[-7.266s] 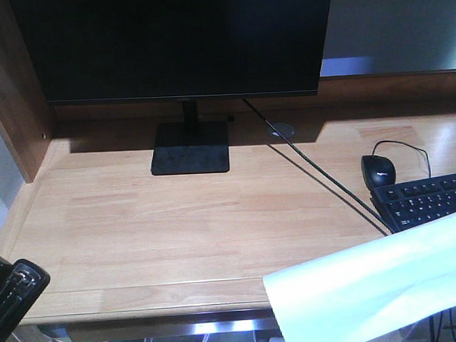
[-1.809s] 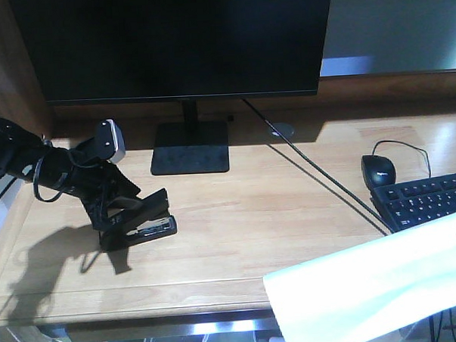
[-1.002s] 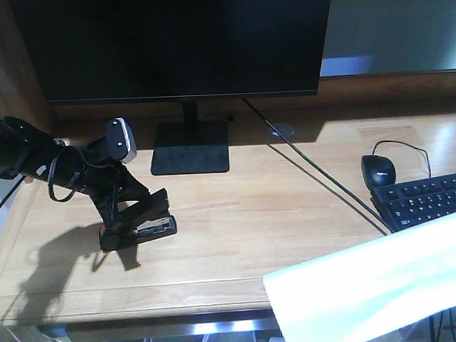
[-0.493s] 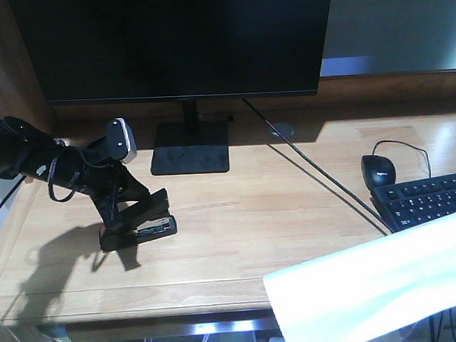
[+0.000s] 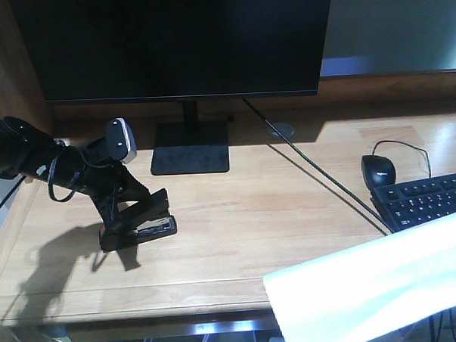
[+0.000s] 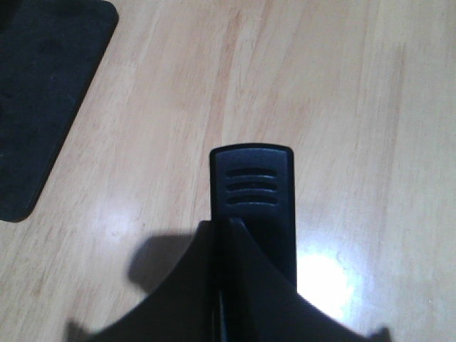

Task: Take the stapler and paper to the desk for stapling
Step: 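Swing the right gripper with the paper over the desk beside the stapler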

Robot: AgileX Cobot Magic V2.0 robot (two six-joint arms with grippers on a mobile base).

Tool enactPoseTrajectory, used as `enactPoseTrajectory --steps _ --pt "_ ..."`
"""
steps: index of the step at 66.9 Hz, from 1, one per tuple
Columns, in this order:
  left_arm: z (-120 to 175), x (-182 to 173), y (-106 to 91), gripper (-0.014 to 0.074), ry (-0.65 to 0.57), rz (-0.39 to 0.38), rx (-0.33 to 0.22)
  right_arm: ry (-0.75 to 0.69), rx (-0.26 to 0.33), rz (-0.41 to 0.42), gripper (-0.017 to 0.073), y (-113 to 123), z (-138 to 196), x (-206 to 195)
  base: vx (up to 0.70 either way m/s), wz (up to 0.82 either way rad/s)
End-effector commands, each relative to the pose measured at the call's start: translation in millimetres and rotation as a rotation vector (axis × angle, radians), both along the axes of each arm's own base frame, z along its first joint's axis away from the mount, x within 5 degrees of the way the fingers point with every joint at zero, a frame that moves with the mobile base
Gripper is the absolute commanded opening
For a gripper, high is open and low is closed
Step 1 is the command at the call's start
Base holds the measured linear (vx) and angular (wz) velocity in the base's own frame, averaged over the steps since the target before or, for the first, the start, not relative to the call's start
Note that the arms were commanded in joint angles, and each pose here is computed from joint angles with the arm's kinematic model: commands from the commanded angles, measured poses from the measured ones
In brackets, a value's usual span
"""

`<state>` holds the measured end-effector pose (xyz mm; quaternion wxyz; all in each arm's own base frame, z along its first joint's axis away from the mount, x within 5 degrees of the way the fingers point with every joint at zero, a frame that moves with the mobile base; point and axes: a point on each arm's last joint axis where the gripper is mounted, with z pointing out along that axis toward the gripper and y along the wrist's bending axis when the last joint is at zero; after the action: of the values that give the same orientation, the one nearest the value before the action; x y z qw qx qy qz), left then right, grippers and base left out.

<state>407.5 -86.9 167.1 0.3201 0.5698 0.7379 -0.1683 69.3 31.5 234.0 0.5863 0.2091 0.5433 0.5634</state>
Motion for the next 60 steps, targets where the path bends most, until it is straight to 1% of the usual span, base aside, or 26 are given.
enactPoseTrajectory --steps 1,6,14,18,22,29,30,36,37,38,41,42,43,44,48,49,52,54,57,60 --pt "33 1 -3.7 -0.0006 -0.066 0.021 -0.056 -0.049 0.014 0.016 -0.0005 1 4 -2 0.0 0.0" --pt "33 1 -3.7 -0.0006 -0.066 0.021 -0.056 -0.05 0.029 0.023 -0.0005 1 4 -2 0.0 0.0" --pt "33 1 -3.7 -0.0006 -0.066 0.021 -0.056 -0.073 0.034 0.048 -0.0005 3 7 -3 0.0 0.0" --pt "33 1 -3.7 -0.0006 -0.066 0.021 -0.056 -0.11 0.008 0.075 -0.0005 6 10 -5 0.0 0.0" --pt "33 1 -3.7 -0.0006 -0.066 0.021 -0.056 -0.135 -0.039 0.113 -0.0005 10 14 -6 0.0 0.0" --pt "33 1 -3.7 -0.0006 -0.066 0.021 -0.056 -0.129 -0.158 0.201 -0.0005 21 21 -4 0.0 0.0" --pt "33 1 -3.7 -0.0006 -0.066 0.021 -0.056 -0.123 -0.19 0.221 -0.0005 24 22 -4 0.0 0.0" --pt "33 1 -3.4 -0.0007 -0.066 0.022 -0.056 -0.1 -0.33 0.294 -0.0005 33 32 3 0.0 0.0" --pt "33 1 -3.4 -0.0007 -0.066 0.022 -0.056 -0.099 -0.37 0.309 -0.0005 35 32 4 0.0 0.0" --pt "33 1 -3.4 -0.0007 -0.066 0.022 -0.056 -0.091 -0.381 0.316 -0.0005 36 32 6 0.0 0.0" --pt "33 1 -3.4 -0.0007 -0.066 0.022 -0.056 -0.089 -0.446 0.346 -0.0005 40 39 11 0.0 0.0" --pt "33 1 -3.4 -0.0007 -0.066 0.022 -0.056 -0.09 -0.48 0.359 -0.0005 41 41 12 0.0 0.0" --pt "33 1 -3.4 -0.0007 -0.066 0.022 -0.056 -0.088 -0.5 0.367 -0.0005 42 42 14 0.0 0.0" --pt "33 1 -3.4 -0.0007 -0.066 0.022 -0.056 -0.087 -0.509 0.372 -0.0005 43 44 17 0.0 0.0" --pt "33 1 -3.4 -0.0007 -0.066 0.022 -0.056 -0.084 -0.584 0.408 -0.0005 47 50 25 0.0 0.0" --pt "33 1 -3.4 -0.0007 -0.066 0.022 -0.056 -0.082 -0.59 0.412 -0.0005 48 52 27 0.0 0.0" --pt "33 1 -3.4 -0.0007 -0.066 0.022 -0.056 -0.082 -0.637 0.441 -0.0005 51 55 34 0.0 0.0" --pt "33 1 -3.4 -0.0007 -0.066 0.022 -0.056 -0.08 -0.654 0.457 -0.0005 53 57 39 0.0 0.0" --pt "33 1 -3.4 -0.0007 -0.066 0.022 -0.056 -0.085 -0.699 0.491 -0.0005 56 59 45 0.0 0.0" --pt "33 1 -3.4 -0.0007 -0.066 0.022 -0.056 -0.085 -0.727 0.517 -0.0005 59 62 52 0.0 0.0"
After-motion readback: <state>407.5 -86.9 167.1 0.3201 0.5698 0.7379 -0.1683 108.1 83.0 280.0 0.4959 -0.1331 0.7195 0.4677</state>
